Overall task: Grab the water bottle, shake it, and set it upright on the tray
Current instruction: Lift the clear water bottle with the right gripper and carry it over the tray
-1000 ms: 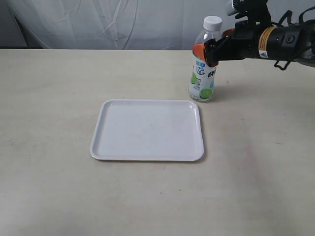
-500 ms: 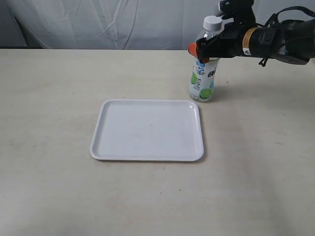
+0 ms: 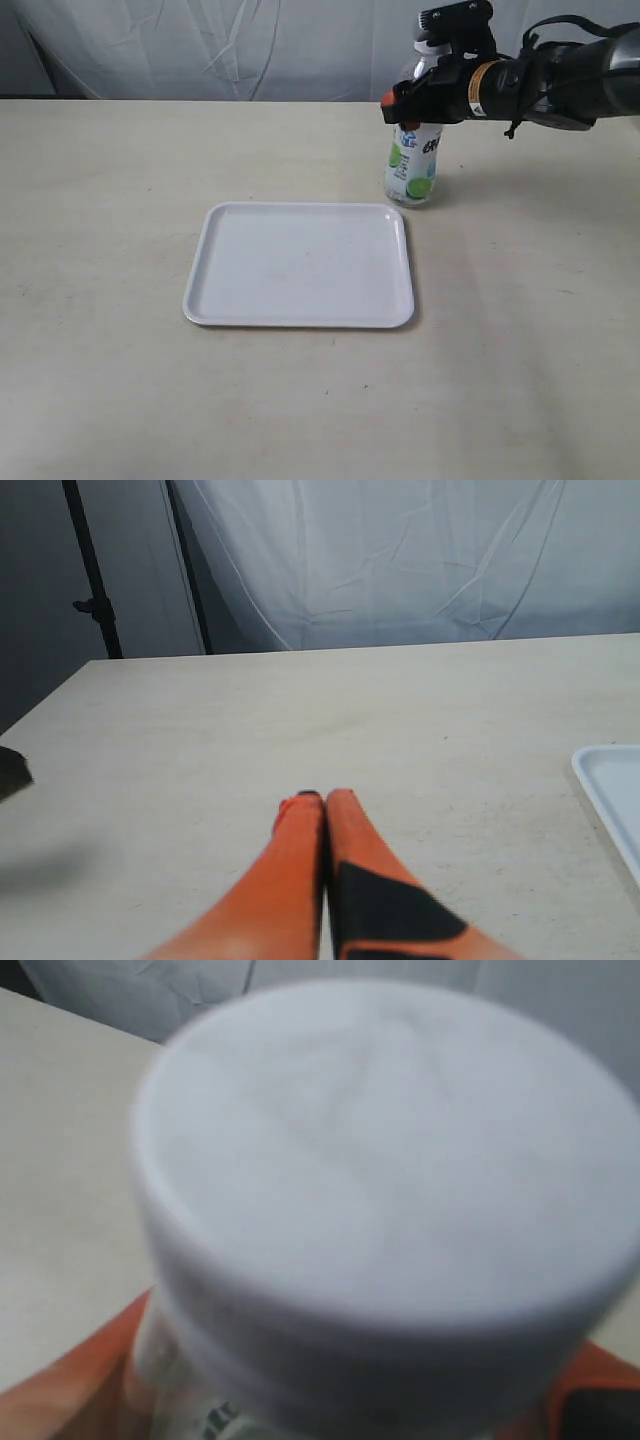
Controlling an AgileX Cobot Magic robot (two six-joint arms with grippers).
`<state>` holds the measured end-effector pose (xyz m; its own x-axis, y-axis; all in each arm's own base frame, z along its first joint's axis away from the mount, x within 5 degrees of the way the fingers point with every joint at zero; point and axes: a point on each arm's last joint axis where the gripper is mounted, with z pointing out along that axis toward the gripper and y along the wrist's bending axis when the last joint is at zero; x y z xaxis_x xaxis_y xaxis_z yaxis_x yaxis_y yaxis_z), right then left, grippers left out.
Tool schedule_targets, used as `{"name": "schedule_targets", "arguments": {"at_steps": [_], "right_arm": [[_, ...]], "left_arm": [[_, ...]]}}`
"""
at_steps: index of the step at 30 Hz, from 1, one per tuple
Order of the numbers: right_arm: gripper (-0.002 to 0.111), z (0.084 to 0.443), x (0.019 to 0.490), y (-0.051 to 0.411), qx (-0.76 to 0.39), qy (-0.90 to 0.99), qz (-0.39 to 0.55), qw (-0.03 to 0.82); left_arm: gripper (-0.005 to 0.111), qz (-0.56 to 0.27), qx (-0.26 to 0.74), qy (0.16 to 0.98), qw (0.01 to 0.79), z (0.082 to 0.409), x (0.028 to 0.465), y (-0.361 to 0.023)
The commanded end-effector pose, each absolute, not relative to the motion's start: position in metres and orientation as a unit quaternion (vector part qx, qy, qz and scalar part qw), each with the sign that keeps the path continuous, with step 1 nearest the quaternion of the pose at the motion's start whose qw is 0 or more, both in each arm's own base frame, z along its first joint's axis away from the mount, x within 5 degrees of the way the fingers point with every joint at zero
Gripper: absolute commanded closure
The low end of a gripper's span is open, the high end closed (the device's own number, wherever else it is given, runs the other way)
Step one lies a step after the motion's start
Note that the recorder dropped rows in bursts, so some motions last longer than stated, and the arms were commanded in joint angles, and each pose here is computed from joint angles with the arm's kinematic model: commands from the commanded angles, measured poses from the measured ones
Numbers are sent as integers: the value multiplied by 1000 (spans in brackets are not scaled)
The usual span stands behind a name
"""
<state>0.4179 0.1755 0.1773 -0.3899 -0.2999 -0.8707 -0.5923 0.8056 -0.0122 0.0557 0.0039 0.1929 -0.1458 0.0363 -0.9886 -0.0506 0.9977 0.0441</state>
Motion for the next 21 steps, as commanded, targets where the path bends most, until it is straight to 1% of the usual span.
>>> {"name": "schedule_targets", "arguments": {"at_steps": [1,6,8,10,11,12,14,15,17,19,20,21], "right_arm": [[109,235,408,173,-226,800,184,525],[109,323,366,178,-233,750,228,575],[109,347,340,189,-260,731,283,563],[109,361,312,203,-320,708,341,529],[109,365,293,213,-373,691,362,503],[109,367,282,222,-391,680,385,486],[109,355,262,238,-426,669,410,450],[109,347,255,244,-436,669,406,443],[109,316,252,256,-424,704,356,444],[109,287,253,259,-386,750,273,462],[109,291,250,259,-389,745,274,468],[109,315,240,257,-405,716,273,499]], "left_arm": [[107,33,-5,754,656,193,55,4],[107,32,-6,754,656,193,55,4],[107,32,-6,754,656,193,55,4],[107,32,-6,754,656,193,55,4],[107,32,-6,754,656,193,55,4],[107,32,-6,754,656,193,55,4],[107,32,-6,754,656,193,55,4],[107,32,-6,754,656,193,55,4],[107,32,-6,754,656,193,55,4],[107,32,-6,754,656,193,55,4],[107,32,-6,754,656,193,55,4],[107,32,-6,754,656,193,55,4]]}}
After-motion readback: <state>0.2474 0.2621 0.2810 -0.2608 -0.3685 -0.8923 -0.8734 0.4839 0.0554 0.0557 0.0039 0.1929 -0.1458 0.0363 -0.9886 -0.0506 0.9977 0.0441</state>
